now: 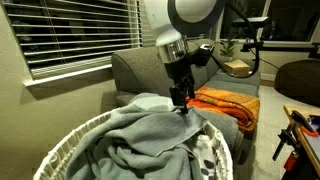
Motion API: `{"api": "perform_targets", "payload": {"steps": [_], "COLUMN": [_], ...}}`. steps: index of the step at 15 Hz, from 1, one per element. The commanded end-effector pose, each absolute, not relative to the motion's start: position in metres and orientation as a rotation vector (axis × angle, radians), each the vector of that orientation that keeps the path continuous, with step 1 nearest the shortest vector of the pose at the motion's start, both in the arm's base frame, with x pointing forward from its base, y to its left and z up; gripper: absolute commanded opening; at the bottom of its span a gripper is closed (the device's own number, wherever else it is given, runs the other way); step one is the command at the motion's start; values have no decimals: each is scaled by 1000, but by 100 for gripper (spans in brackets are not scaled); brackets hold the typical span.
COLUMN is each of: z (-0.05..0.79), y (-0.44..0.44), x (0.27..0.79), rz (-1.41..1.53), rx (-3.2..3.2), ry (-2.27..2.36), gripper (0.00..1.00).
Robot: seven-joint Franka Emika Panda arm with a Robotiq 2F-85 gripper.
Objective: Put the fleece inside the basket
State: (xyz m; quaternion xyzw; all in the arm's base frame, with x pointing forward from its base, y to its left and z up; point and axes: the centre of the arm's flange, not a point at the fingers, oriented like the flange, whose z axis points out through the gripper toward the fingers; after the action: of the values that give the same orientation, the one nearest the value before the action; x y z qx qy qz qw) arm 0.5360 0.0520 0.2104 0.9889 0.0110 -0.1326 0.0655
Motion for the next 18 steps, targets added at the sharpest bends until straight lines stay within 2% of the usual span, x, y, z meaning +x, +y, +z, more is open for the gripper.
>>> {"api": "perform_targets", "payload": {"steps": [1,11,18], "z": [204,182,186], "y": [47,39,15], "x": [512,494,506], "rz": [-376,-389,-382], "rx": [2989,2983,2951], "ry": [-21,-17,-9], "gripper": [100,100,100]}}
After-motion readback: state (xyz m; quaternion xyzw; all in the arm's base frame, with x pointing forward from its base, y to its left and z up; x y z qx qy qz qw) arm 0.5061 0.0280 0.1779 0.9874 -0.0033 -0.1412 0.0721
